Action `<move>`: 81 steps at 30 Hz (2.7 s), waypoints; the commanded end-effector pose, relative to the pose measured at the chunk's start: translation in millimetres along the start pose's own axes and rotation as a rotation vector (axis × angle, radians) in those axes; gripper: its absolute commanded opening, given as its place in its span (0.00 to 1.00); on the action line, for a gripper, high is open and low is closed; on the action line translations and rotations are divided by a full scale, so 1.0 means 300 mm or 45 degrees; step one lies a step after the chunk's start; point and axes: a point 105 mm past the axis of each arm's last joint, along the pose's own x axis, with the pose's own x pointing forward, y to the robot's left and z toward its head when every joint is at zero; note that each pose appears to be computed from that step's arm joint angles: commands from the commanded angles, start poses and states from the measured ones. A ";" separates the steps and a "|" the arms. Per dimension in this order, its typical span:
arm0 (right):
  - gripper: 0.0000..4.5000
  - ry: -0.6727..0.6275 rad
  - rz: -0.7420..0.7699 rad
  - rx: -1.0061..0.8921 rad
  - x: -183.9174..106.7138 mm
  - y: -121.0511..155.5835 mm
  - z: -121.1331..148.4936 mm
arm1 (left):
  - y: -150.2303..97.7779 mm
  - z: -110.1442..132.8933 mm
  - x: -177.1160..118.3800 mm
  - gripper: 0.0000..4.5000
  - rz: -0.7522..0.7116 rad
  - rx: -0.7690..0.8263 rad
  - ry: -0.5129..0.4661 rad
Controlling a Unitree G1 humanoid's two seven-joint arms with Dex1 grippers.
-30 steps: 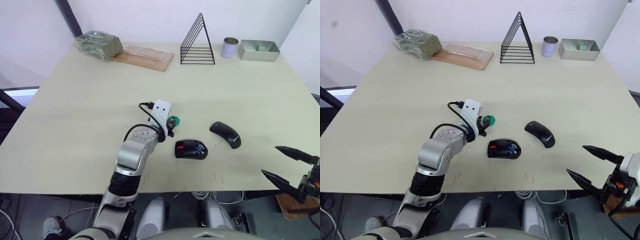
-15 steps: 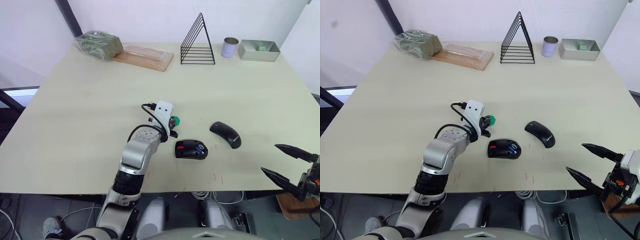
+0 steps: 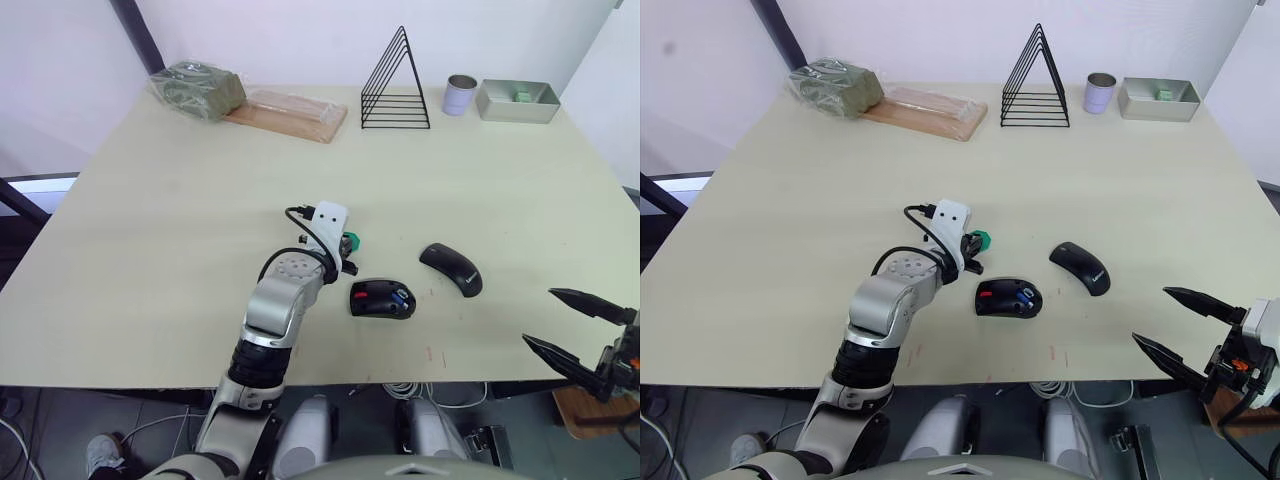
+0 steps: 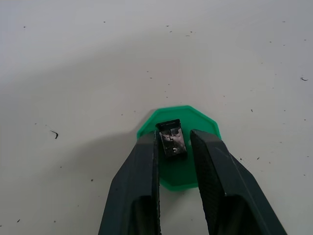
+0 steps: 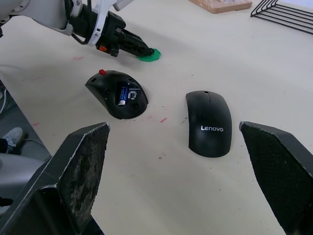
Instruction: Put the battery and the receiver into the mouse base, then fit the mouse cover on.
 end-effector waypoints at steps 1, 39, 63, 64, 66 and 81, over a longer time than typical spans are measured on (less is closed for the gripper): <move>1.00 -0.017 -0.002 -0.054 -0.005 -0.001 0.035 | 0.007 0.042 -0.014 0.25 0.020 0.000 -0.052; 1.00 -0.025 -0.002 -0.044 0.005 0.003 0.038 | 0.005 0.042 -0.018 0.16 0.005 0.020 -0.059; 1.00 -0.030 -0.007 -0.040 0.007 0.001 0.035 | 0.004 0.049 -0.014 0.16 -0.011 0.022 -0.069; 1.00 -0.030 -0.007 -0.041 0.007 0.001 0.035 | 0.004 0.049 -0.014 0.16 -0.011 0.022 -0.070; 1.00 -0.031 -0.008 -0.041 0.007 -0.001 0.036 | 0.004 0.050 -0.015 0.16 -0.012 0.020 -0.072; 1.00 -0.080 0.025 -0.063 0.045 0.008 0.081 | 0.008 0.098 -0.055 0.16 -0.126 0.015 -0.162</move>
